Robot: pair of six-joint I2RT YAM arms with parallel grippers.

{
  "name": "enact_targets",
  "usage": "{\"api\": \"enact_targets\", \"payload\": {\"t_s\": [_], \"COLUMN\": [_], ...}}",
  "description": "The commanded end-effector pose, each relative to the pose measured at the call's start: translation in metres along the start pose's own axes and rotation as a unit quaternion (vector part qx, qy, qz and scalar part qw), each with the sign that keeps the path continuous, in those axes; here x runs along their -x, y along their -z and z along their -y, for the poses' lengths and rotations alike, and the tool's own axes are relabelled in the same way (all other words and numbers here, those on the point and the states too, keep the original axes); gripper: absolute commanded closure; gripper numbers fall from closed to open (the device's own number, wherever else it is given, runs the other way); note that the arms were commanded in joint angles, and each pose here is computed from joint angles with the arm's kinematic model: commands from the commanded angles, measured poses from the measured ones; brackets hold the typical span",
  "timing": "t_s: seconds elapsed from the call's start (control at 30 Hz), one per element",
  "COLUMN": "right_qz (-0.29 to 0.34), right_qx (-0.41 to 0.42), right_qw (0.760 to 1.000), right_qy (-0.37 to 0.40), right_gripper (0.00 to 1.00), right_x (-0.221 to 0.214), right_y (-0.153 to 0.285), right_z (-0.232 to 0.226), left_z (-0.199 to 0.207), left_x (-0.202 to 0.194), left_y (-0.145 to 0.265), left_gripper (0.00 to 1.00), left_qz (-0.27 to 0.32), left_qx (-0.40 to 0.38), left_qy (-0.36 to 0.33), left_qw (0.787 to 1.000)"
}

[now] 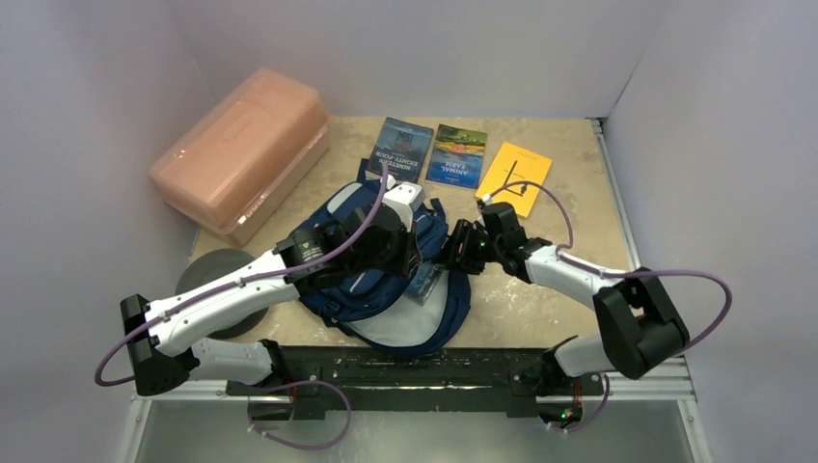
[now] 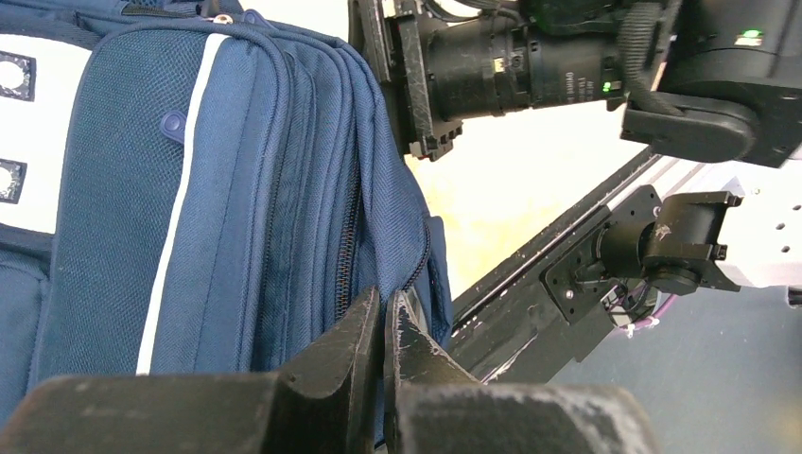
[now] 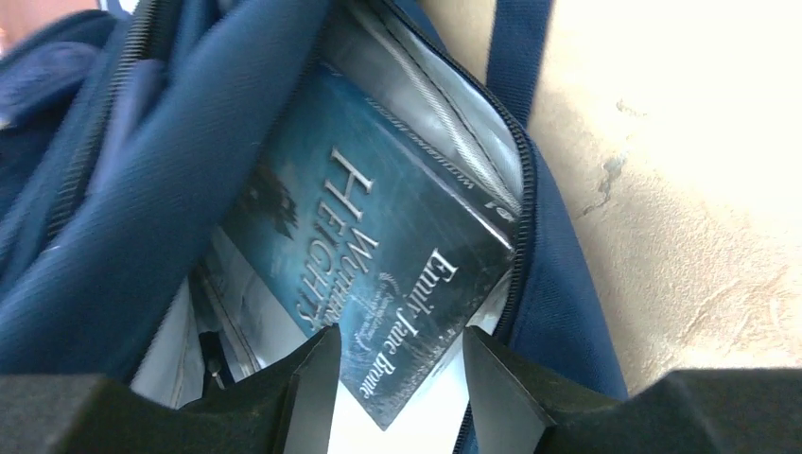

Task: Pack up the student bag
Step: Place the book in the student bag.

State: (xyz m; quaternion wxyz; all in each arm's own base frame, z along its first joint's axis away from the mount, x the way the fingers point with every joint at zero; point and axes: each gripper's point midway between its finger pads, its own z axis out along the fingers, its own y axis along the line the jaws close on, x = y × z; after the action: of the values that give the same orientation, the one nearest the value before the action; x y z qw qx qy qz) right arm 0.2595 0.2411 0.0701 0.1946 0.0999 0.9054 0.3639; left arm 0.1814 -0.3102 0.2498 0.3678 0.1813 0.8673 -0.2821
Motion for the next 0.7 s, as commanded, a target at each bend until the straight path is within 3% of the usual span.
{"api": "enact_targets", "payload": {"t_s": [0.0,0.1,0.3,0.67], "right_qz": [0.048,0.027,0.023,0.026], "right_qx": [0.001,0.014,0.027,-0.016], "right_qw": [0.997,0.998,0.999,0.999], "right_qy": [0.062,0.061,0.01,0.023], "right_gripper": [0.45,0.49,0.69,0.53], "right_x": [0.02,0.012,0.008,0.002], "right_y": [0.024,0.024,0.009,0.008], "right_z": [-0.022,-0.026,-0.018,0.008], "left_z": [0.033,0.033,0.029,0.029], "left_x": [0.051,0.053,0.055,0.055], "left_y": [0.02,0.02,0.019,0.022], "left_gripper": [1.0,1.0,1.0,1.0], "left_qz": [0.073,0.076,0.078,0.073], "left_qx": [-0.061,-0.058,-0.047,-0.047], "left_qy": [0.013,0.009,0.006,-0.007], "left_qw": [0.995,0.995,0.996,0.996]}}
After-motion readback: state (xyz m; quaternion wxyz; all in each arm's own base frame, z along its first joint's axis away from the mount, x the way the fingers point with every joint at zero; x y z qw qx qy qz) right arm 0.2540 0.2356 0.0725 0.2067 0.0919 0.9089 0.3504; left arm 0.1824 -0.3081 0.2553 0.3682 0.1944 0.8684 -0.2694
